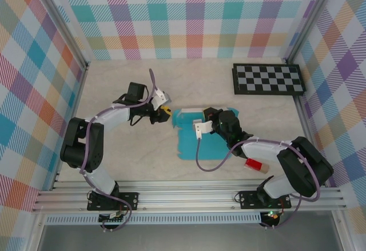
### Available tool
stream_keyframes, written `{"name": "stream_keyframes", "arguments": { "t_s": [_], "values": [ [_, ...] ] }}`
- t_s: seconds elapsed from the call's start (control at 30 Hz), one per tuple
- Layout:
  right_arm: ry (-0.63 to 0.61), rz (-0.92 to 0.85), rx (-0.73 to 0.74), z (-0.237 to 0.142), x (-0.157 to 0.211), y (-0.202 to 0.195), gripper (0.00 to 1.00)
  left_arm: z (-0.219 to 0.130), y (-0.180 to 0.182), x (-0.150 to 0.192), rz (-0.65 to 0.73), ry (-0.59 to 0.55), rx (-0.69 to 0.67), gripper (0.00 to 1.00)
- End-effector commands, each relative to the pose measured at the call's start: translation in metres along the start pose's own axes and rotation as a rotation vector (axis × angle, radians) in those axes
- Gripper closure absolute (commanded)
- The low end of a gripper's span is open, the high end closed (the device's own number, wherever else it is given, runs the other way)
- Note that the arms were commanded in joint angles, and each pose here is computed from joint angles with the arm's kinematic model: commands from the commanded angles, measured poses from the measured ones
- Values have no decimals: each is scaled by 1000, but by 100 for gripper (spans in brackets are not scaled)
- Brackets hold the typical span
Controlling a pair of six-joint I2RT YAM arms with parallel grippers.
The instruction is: Fold the paper box
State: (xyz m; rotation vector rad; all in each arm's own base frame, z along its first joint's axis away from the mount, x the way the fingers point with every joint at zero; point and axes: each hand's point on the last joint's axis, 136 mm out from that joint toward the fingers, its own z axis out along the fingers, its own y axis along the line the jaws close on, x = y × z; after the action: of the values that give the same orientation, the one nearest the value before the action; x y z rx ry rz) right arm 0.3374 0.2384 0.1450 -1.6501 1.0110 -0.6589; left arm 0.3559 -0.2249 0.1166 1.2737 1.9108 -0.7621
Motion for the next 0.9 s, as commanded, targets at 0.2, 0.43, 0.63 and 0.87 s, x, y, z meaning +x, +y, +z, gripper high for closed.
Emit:
{"name": "stream_keyframes", "arguments": {
  "t_s": [0.2,0.43,0.63,0.87],
  "values": [
    [-4,-6,-97,-4,3,24,100,12,-13,-2,97,49,51,69],
    [8,-12,-108,-2,5,27,100,25,-38,-17,122,47,111,70],
    [4,-6,-108,-2,5,25,100,36,-45,-29,135,16,115,73],
    [7,-15,-114,-6,6,29,100,47,-45,-42,82,-41,18,75]
  ]
}}
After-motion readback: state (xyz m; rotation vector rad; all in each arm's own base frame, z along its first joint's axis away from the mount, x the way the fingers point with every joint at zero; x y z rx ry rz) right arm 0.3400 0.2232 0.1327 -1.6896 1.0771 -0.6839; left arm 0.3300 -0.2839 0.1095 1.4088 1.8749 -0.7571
